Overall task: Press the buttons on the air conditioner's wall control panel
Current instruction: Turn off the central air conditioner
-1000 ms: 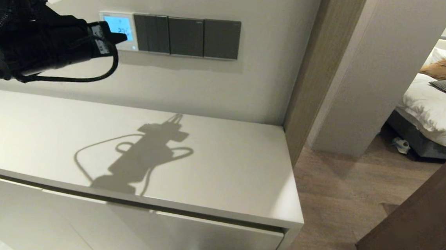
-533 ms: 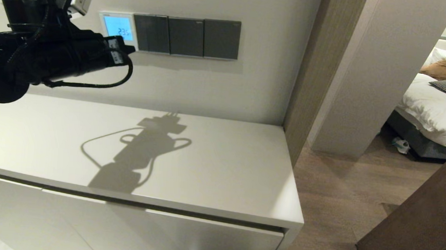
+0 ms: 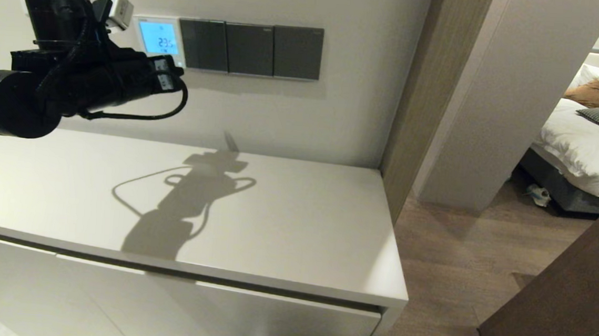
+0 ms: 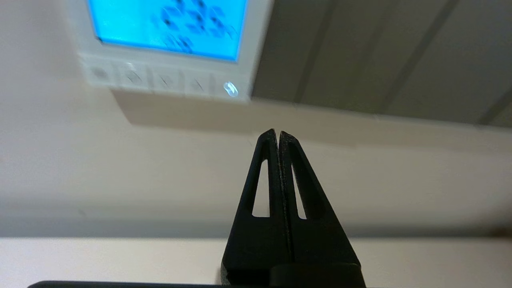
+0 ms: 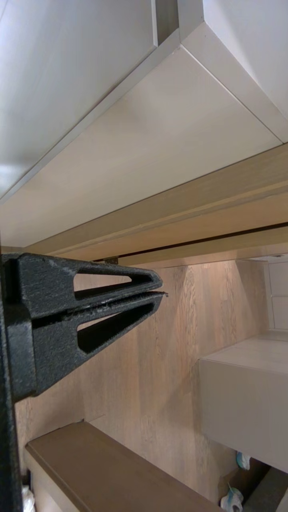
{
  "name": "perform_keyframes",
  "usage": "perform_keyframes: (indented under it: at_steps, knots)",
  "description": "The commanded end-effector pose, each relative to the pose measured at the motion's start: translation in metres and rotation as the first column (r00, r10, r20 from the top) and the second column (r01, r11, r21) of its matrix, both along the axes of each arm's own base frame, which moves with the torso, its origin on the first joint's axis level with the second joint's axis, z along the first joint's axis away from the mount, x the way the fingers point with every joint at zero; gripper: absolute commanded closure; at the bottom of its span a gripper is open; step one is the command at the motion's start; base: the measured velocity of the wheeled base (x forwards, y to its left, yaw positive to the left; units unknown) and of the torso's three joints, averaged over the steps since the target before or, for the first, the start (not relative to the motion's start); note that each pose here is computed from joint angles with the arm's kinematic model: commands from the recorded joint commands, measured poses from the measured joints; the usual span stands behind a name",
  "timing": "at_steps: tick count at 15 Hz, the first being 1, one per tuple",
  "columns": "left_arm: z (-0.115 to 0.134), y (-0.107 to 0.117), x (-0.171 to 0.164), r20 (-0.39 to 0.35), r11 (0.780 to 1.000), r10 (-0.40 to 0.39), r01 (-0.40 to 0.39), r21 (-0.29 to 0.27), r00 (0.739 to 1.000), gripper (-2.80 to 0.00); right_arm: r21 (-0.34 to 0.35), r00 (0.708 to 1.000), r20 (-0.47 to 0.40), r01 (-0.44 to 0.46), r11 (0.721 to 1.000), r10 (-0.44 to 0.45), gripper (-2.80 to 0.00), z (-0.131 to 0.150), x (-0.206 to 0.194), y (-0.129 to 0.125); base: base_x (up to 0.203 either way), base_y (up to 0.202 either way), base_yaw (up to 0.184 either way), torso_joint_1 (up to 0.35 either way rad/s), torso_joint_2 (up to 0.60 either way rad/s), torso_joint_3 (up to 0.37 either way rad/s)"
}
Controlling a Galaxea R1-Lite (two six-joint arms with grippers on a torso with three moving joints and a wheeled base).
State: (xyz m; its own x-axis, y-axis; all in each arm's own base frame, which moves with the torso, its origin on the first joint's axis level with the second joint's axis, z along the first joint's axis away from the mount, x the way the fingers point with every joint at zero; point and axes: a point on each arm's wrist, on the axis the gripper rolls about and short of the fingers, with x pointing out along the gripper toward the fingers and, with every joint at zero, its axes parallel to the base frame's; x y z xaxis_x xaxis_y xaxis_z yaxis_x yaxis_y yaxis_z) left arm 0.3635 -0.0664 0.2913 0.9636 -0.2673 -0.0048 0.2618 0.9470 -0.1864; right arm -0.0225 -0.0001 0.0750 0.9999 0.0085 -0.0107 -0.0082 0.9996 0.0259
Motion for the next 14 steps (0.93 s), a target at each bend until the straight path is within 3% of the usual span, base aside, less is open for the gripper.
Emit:
perform_keyframes:
  at_steps: [1, 14]
  knots:
    - [0.0, 0.0, 0.008, 0.036, 0.999, 0.043, -0.043, -0.006, 0.998, 0.0, 0.0, 1.0, -0.003, -0.001, 1.0, 0.001, 0.0, 0.0, 0.0, 0.0, 0.0, 0.0, 0.0, 0.0, 0.0, 0.0]
    - [-0.006, -0.002, 0.021, 0.036, 0.999, 0.05, -0.049, -0.011, 0.998, 0.0, 0.0, 1.0, -0.003, -0.001, 1.0, 0.001, 0.0, 0.0, 0.0, 0.0, 0.0, 0.0, 0.0, 0.0, 0.0, 0.0]
